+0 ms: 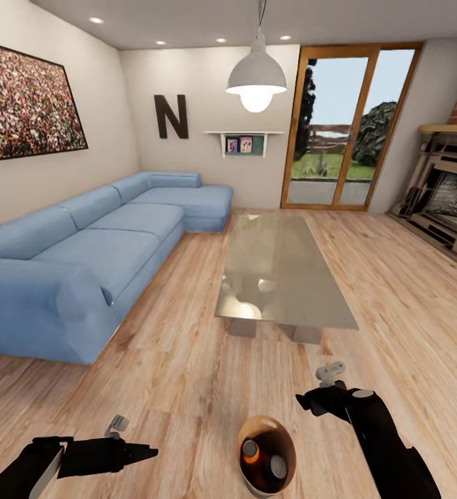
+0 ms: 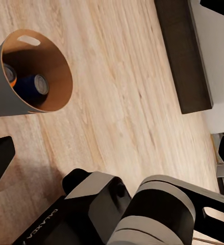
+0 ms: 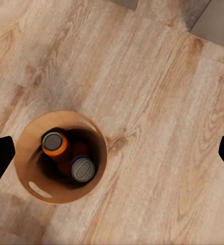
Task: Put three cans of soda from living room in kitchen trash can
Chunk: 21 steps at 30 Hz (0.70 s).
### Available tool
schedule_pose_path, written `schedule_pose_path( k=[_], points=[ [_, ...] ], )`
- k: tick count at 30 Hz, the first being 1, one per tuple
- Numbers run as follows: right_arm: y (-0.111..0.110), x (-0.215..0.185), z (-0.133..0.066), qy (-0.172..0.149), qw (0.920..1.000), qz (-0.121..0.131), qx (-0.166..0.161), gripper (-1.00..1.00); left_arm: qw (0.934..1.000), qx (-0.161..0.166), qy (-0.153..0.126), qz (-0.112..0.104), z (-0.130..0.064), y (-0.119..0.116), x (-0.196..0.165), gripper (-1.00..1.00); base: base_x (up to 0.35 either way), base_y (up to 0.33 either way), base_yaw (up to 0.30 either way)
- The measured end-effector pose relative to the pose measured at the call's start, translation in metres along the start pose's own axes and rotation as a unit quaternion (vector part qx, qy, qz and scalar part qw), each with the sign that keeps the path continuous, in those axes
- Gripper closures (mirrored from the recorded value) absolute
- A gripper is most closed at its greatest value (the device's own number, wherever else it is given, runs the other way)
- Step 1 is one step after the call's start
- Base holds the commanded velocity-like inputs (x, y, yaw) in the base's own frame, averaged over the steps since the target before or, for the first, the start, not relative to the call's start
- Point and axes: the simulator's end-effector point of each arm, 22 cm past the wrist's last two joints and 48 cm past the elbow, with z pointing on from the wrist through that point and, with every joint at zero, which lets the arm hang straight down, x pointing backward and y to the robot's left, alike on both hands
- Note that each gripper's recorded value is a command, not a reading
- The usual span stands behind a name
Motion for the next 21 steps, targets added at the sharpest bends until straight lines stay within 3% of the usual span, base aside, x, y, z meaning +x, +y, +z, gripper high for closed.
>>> schedule_pose_path(
  k=[9,14,16,19,20,21],
  points=[
    [0.0,-0.008,-0.011,0.002,1.0,0.001,-0.001,-1.0,1.0,-0.002,0.001,-0.003,-0.006,-0.011,-0.005,-1.0,0.0,0.0,0.0],
    [0.007,0.022,0.001,0.041,0.999,0.009,-0.012,-1.0,1.0,-0.001,-0.001,-0.006,-0.007,-0.014,-0.006,-1.0,0.0,0.0,0.0],
    [0.014,0.052,0.01,0.079,0.9964,0.02,-0.024,-1.0,0.9998,-0.001,0.001,-0.02,-0.006,-0.011,0.001,-1.0,0.0,0.0,0.0],
    [0.028,0.11,0.022,0.149,0.9871,0.038,-0.044,-1.0,0.9977,-0.008,0.012,-0.066,0.001,-0.001,0.03,-1.0,0.0,0.0,0.0],
    [0.036,0.144,0.025,0.192,0.9789,0.048,-0.053,-1.0,0.9957,-0.017,0.019,-0.089,0.002,0.006,0.047,-1.0,0.0,0.0,0.0],
    [0.05,0.204,0.023,0.262,0.9608,0.06,-0.068,-1.0,0.9909,-0.041,0.031,-0.124,0.001,0.02,0.077,-1.0,0.0,0.0,0.0]
  ],
)
